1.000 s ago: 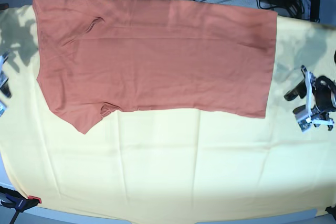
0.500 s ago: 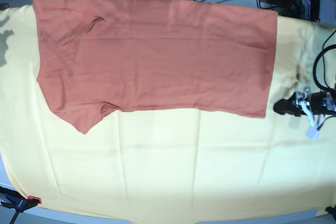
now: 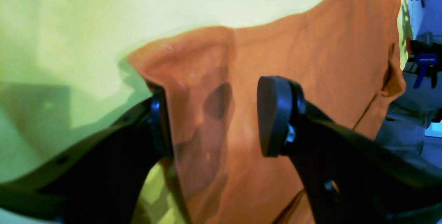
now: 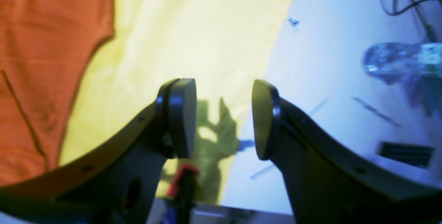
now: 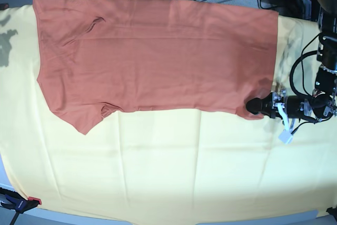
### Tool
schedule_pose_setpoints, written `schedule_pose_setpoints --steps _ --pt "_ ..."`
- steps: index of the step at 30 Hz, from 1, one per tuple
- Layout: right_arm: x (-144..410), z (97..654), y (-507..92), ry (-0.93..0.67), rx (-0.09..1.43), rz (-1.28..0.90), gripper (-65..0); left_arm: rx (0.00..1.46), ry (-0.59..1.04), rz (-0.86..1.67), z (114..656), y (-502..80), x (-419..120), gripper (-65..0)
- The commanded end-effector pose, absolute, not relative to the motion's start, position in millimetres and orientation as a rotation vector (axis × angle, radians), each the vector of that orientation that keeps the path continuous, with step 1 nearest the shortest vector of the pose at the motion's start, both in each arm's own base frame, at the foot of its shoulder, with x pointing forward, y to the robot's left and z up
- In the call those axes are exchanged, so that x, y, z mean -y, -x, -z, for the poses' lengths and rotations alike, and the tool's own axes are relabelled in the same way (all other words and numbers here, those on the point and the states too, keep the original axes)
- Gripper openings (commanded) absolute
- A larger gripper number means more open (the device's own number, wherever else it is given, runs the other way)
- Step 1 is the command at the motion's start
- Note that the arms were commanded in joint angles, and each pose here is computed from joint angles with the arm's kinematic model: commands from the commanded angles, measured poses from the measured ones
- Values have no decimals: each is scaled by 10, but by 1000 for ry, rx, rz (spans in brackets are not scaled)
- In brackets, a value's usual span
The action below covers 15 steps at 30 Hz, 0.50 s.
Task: Fold the T-shirt properly
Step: 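Grasp the hem corners with the left then the right gripper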
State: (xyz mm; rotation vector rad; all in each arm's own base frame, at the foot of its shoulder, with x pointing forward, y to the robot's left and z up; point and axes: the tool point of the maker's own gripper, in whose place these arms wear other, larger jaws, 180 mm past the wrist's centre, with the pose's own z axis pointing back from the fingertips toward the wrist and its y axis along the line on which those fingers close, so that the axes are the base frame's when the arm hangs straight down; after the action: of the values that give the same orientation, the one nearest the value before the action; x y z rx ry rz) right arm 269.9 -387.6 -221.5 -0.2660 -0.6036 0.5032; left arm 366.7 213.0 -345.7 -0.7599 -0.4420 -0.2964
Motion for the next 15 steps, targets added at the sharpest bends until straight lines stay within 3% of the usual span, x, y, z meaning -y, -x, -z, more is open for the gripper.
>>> schedule_pose_setpoints --steps 1,4,8,13,15 --pt "3840 2115 -2762 258 650 -510 -363 471 755 315 3335 -3743 -2159 -294" --pt "3682 2294 -2709 168 683 -482 -363 474 753 313 3331 -3747 -2168 -364" --pt "3441 2450 -2703 60 775 -458 -363 477 755 313 3328 -3753 -2162 -638" --pt "3179 2376 -2858 -24 980 -437 -360 477 755 313 3329 -3752 -2162 -650" --pt "3216 2320 -2979 13 1028 -385 -315 483 757 311 3323 -3761 -2158 -650"
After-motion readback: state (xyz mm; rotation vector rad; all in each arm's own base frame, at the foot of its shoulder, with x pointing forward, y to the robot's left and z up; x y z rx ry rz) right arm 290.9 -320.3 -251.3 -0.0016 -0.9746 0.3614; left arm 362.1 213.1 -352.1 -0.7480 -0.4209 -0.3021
